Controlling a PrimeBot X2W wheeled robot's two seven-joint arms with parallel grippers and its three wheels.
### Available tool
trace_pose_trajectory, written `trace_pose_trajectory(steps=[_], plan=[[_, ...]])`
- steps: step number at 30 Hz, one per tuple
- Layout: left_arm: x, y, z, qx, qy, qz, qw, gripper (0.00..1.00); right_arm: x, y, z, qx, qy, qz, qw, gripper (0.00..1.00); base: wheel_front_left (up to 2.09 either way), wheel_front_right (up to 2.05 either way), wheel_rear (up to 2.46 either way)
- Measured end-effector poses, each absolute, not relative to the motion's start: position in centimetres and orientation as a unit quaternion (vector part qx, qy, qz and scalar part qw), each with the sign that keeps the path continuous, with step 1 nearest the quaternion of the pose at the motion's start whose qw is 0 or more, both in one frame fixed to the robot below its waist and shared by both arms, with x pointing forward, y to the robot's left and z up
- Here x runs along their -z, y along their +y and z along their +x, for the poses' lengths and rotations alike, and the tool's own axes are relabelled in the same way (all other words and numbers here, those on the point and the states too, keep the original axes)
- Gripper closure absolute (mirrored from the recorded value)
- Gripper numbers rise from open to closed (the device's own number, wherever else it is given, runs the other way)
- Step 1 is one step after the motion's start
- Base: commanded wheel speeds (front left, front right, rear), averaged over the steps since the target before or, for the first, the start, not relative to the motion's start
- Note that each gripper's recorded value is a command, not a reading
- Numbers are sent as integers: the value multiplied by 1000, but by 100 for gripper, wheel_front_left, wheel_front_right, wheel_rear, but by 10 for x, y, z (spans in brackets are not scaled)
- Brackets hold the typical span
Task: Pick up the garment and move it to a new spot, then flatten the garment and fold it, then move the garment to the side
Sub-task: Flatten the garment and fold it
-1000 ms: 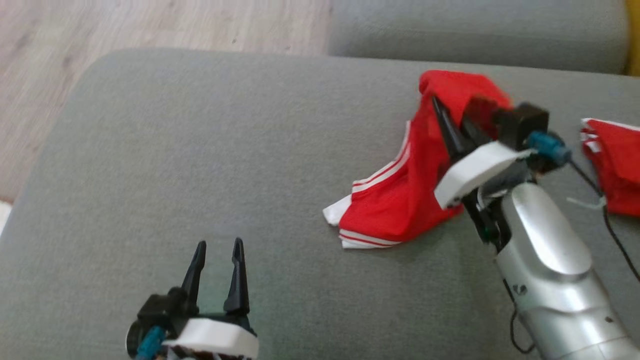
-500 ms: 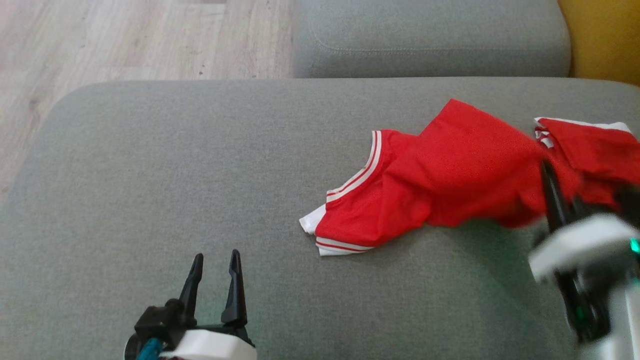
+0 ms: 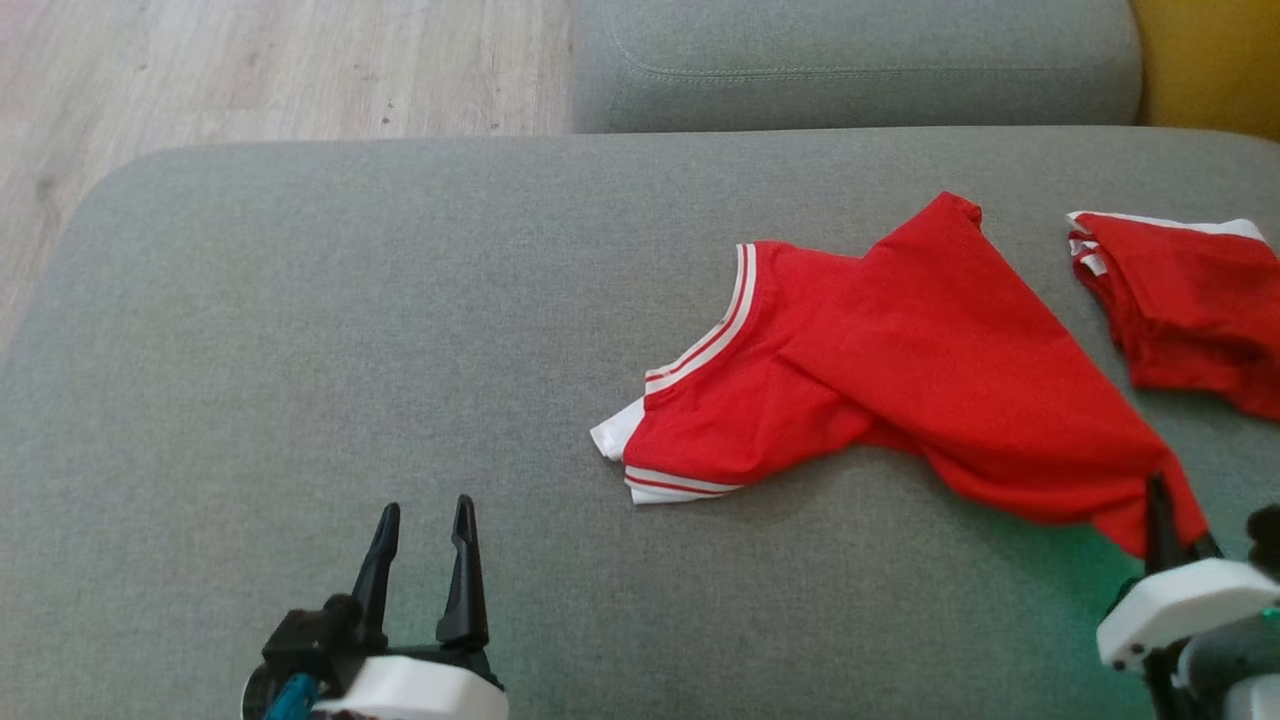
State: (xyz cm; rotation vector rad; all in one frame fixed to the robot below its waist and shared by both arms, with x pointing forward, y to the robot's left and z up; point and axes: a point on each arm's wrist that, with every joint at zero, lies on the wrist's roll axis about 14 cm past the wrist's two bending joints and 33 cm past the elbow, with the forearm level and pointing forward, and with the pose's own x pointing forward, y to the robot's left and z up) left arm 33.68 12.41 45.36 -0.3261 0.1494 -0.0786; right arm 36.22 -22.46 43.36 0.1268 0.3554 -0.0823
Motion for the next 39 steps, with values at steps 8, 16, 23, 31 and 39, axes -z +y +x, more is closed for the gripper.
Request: trace_pose_trajectory(steps=[8, 16, 23, 31, 39], plan=[[-460, 125, 335, 39, 64, -164, 984, 0, -437, -230, 358, 47, 156, 31, 986, 0, 0, 0, 0], [-468, 121, 335, 47, 53, -162, 984, 0, -488, -243, 348, 60, 83, 0, 995, 0, 0, 0, 0], [-469, 111, 335, 65, 55, -161, 983, 0, -524, -223, 349, 29, 32, 6, 999, 0, 0, 0, 0], [-450, 46, 340, 200, 121, -120, 965, 0, -515, -185, 353, -25, 45, 29, 998, 0, 0, 0, 0], [-422, 10, 369, 266, 185, -88, 942, 0, -514, -173, 370, -40, 38, 34, 998, 0, 0, 0, 0]])
